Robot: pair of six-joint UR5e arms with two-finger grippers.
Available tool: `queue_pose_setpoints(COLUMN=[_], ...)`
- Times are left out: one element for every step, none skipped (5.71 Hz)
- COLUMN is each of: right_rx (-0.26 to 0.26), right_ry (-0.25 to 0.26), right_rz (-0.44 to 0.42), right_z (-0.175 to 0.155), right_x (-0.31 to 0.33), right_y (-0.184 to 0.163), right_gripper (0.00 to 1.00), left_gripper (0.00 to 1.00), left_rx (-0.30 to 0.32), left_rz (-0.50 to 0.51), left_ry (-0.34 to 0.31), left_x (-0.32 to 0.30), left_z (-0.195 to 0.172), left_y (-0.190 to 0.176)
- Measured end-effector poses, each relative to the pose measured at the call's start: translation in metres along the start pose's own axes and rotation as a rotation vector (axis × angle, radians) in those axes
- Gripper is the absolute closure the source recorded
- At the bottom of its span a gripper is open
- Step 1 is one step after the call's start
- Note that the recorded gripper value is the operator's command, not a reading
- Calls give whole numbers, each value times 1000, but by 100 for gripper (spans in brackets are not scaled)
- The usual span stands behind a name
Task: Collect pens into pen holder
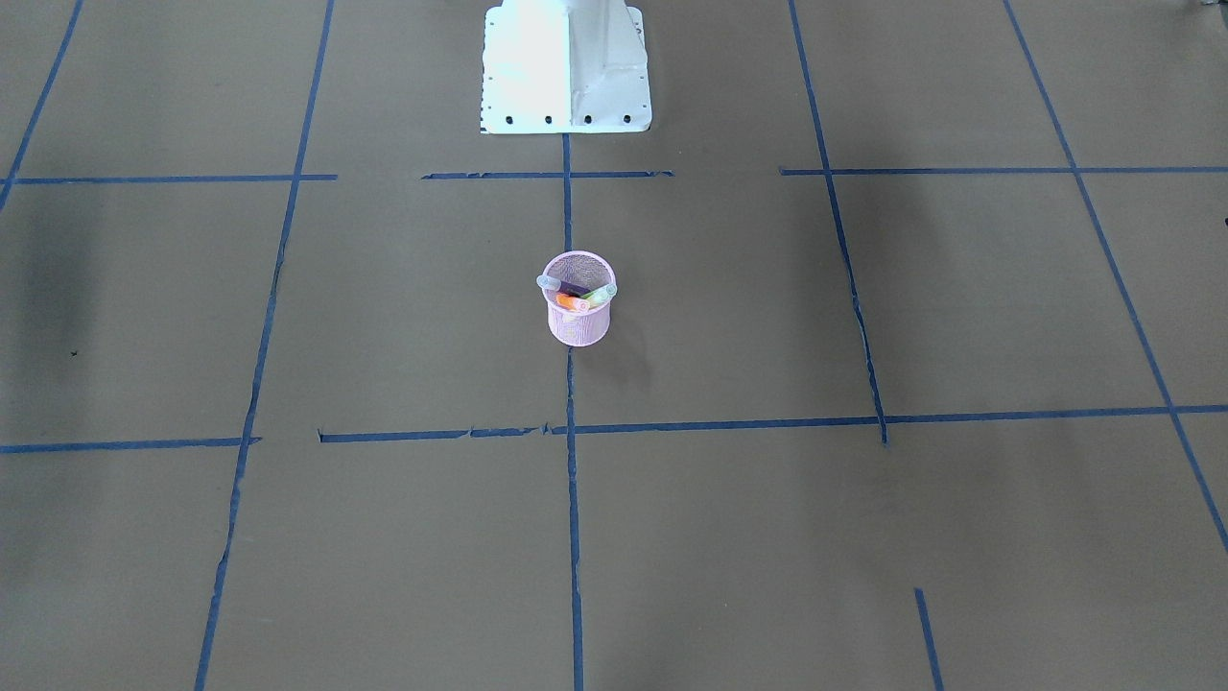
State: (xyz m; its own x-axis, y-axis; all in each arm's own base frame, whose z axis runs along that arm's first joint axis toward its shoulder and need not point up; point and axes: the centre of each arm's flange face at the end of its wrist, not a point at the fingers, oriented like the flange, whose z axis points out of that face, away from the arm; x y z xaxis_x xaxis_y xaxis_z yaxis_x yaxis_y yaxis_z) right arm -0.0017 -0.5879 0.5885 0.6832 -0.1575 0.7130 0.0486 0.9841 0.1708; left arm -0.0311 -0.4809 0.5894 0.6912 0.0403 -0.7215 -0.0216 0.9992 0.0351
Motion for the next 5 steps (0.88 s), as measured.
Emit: queue_pose_setpoints(right_rx=[4, -6, -39, -67, -70], right_ry=[-37, -37, -21, -7, 5], right_rz=[-8, -48, -80, -92, -102], right_z=[-14, -17, -19, -24, -31], right_x=[23, 38, 53, 65, 67], right_y=[8, 17, 26, 33, 41], right_gripper=[0, 0, 0, 0, 0], left_gripper=[0, 0, 0, 0, 0], left_rx=[-1, 3, 2, -2, -2], left_rz=[1, 12, 45, 81, 92], left_ry=[-3, -15, -38, -51, -51], left_x=[0, 3, 3, 1, 2], left_z=[1, -1, -2, -1, -3], left_y=[-3, -5, -9, -13, -13])
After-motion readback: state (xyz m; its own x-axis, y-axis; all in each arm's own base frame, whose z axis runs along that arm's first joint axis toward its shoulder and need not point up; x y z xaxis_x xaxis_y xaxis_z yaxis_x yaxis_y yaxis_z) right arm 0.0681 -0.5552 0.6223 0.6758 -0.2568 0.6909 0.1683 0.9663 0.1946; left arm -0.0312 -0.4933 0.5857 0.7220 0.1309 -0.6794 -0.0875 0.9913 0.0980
